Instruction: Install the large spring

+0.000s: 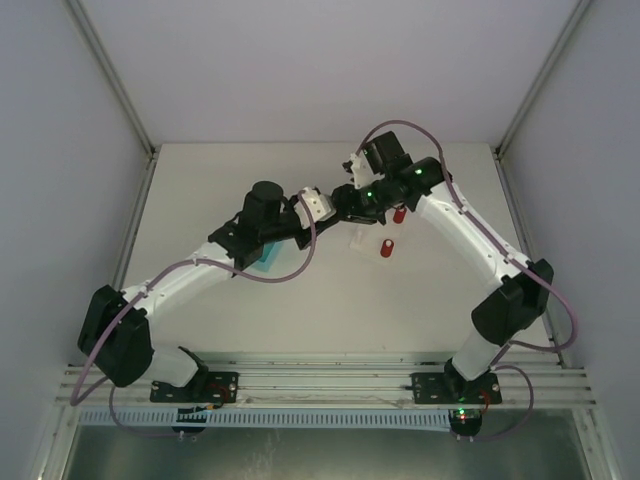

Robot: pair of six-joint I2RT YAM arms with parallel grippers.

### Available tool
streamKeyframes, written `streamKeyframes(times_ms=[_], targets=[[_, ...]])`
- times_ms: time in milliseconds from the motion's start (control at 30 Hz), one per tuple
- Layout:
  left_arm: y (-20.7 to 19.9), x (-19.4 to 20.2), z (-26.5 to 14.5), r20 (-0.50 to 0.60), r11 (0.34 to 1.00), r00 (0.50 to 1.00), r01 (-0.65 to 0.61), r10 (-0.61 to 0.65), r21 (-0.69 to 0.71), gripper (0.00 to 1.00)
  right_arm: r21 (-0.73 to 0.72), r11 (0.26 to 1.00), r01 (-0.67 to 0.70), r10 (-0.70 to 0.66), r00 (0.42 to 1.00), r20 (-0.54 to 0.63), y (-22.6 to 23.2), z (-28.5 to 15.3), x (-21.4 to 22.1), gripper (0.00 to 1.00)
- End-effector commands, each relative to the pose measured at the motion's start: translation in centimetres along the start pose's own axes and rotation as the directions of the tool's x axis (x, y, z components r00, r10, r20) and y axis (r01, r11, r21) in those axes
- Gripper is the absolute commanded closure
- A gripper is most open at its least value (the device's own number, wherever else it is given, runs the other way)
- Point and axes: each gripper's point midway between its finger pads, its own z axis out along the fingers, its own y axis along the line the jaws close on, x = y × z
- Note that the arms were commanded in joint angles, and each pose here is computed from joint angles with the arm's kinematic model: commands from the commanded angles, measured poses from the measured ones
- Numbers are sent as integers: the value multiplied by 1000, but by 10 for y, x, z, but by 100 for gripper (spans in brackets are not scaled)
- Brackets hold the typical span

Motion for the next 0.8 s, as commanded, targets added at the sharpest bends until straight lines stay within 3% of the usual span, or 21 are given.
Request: streamKeyframes(times_ms=[0,67,233,333,400,500,533,567,600,767], targets=[[6,-33,0,91,999,995,-51,52,-9,100,7,1000,-8,9,999,-36,2,6,3,45],[8,-32,1,87,999,995,-50,51,-15,100,25,1000,-16,18,998,-54,-2,8,7,51],[9,-29,4,85,999,996,-27,29,-25,100,17,1000,-4,5,999,-36,-2,12,2,88],[8,-23,-1,89,999,996,-2,6,-47,95,22,1000,8,-8,1000,11,-1,12,-10,99],[8,-20,-5,86,998,996,10,-5,-62,83,38,999,10,-12,999,37,-3,12,-17,100],[8,-10,-11,60,996,998,26,-21,-85,54,58,998,3,-6,998,61,-7,11,-25,100],[8,-5,-13,50,995,998,37,-32,-94,38,72,997,-5,0,998,69,-11,10,-28,100],[9,-1,-16,41,993,998,53,-49,-103,7,93,996,-14,7,997,80,-17,7,-30,100],[9,3,-18,31,992,997,69,-66,-107,0,118,993,-24,14,996,91,-24,5,-31,100],[8,32,-29,-82,972,976,188,-200,-139,1,299,951,-73,46,994,97,-80,-2,-24,100]])
